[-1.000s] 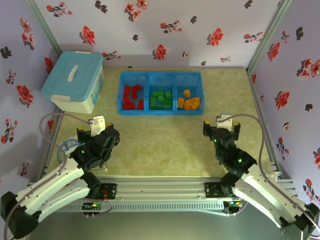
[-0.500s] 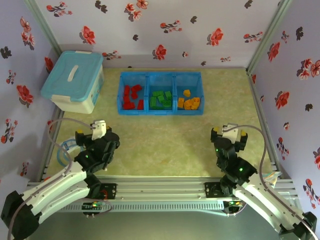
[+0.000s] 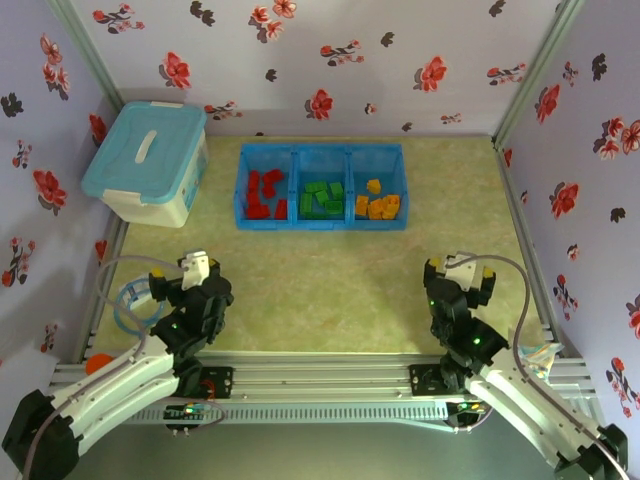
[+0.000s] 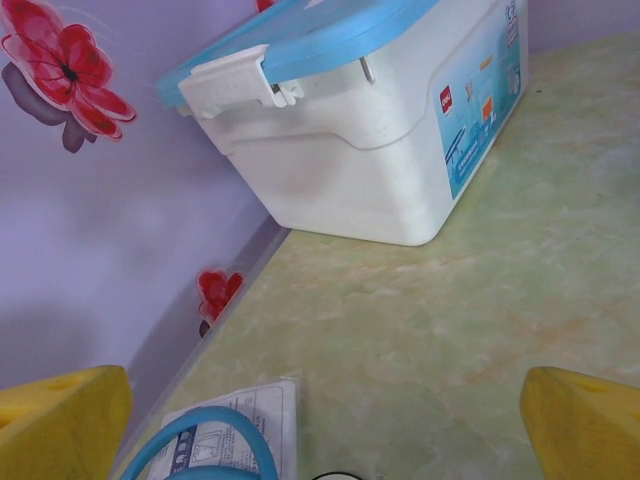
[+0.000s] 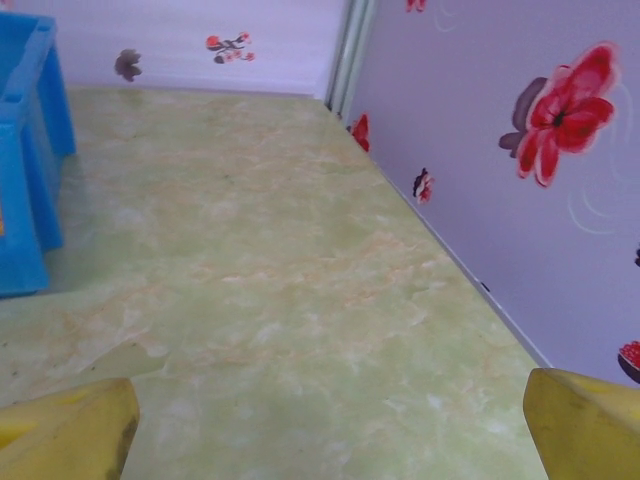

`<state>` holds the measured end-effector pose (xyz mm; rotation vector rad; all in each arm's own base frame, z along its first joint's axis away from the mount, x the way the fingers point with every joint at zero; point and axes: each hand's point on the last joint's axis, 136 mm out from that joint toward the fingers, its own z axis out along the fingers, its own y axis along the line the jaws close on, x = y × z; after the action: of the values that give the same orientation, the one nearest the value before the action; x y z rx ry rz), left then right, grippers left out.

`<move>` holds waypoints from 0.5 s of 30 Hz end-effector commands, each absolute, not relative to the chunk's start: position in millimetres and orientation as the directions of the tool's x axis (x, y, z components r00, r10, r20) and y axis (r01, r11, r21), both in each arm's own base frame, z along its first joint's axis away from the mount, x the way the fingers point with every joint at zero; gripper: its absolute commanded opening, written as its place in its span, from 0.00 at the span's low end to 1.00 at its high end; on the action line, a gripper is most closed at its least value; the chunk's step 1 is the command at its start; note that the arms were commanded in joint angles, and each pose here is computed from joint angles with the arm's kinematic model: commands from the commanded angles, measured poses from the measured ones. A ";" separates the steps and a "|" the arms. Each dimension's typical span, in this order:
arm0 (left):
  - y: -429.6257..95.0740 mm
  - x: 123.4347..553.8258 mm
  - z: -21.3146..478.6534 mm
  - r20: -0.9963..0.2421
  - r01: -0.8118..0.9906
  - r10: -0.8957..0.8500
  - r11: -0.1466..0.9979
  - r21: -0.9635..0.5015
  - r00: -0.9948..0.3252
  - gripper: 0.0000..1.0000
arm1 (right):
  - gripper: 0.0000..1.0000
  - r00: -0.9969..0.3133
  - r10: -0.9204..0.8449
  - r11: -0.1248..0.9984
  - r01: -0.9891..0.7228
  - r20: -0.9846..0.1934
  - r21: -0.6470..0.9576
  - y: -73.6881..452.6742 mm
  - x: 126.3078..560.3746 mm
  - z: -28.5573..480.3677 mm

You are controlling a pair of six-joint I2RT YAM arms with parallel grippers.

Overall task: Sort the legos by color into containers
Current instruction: Reset both arms

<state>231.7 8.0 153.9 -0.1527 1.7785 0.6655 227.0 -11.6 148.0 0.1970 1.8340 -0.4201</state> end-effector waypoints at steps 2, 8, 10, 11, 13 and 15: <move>17.0 228.3 162.4 -0.938 -0.490 0.203 0.810 0.322 -0.281 1.00 | 0.99 -0.242 -0.041 0.897 0.418 -0.969 -0.142 -23.9 227.2 154.7; 20.5 233.0 161.4 -0.949 -0.497 0.179 0.818 0.291 -0.260 1.00 | 0.99 -0.192 -0.017 0.894 0.436 -0.981 -0.100 -27.2 232.9 156.2; 18.3 238.1 160.4 -0.954 -0.477 0.167 0.836 0.272 -0.250 1.00 | 0.99 -0.166 0.001 0.889 0.451 -0.986 -0.075 -30.3 235.7 157.0; 17.7 240.9 159.2 -0.956 -0.467 0.161 0.845 0.261 -0.244 1.00 | 0.99 -0.153 0.011 0.888 0.456 -0.988 -0.061 -32.0 237.6 157.0; 17.9 246.2 157.4 -0.961 -0.454 0.144 0.858 0.241 -0.237 1.00 | 0.99 -0.138 0.032 0.885 0.464 -0.990 -0.036 -35.8 241.5 155.5; 20.4 251.1 154.5 -0.963 -0.452 0.125 0.863 0.224 -0.239 1.00 | 0.99 -0.137 0.057 0.882 0.470 -0.989 -0.014 -40.0 246.4 153.1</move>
<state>241.2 24.0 149.1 -0.2347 1.7621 0.6264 237.6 -40.6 143.4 0.3696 1.7429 -0.4466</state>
